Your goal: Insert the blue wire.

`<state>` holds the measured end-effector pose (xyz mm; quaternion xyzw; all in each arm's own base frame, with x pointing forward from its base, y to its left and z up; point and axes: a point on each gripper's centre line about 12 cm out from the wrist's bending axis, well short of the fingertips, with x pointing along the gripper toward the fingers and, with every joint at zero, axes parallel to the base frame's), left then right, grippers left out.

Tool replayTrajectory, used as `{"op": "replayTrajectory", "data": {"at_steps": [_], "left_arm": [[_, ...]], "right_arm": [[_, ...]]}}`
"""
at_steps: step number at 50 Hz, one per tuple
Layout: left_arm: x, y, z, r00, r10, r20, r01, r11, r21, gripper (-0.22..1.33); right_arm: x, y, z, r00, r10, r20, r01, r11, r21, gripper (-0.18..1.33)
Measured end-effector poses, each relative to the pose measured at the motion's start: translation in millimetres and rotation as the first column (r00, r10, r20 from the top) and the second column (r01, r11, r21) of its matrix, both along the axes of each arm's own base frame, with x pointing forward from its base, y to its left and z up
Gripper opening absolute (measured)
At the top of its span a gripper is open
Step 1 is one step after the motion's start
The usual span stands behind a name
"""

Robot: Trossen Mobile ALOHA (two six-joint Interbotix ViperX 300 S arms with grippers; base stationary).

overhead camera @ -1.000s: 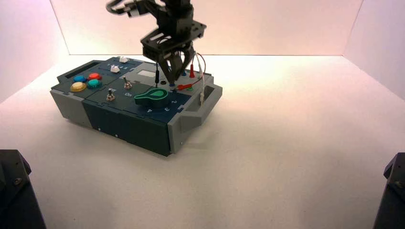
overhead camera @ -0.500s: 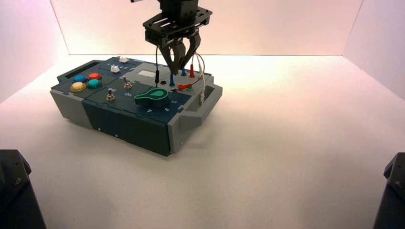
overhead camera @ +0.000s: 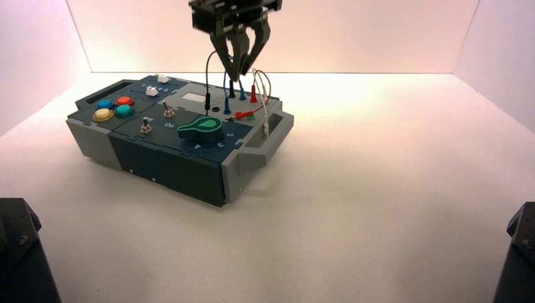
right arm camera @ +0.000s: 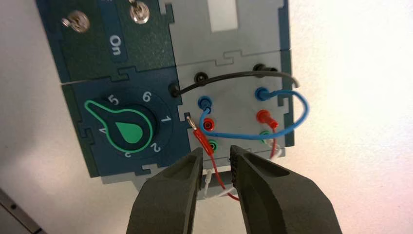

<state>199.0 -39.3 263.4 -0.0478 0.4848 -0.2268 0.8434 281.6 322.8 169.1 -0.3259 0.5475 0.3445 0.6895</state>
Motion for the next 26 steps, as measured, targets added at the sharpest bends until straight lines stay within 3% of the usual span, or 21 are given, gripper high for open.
{"op": "replayTrajectory", "data": {"at_steps": [13,26], "left_arm": [[-4.8,0.1,-7.2,1.000,0.006,-0.005,-0.006,1.000,0.002,0.24],[-10.5,0.6,-14.0,1.000,0.011,-0.007,-0.011,1.000,0.009,0.24]], "right_arm": [[-1.9,-2,10.9,1.000,0.001,0.013,-0.001,1.000,0.015,0.66],[-5.3,-6,8.4,1.000,0.000,0.006,0.000,1.000,0.007,0.66]]}}
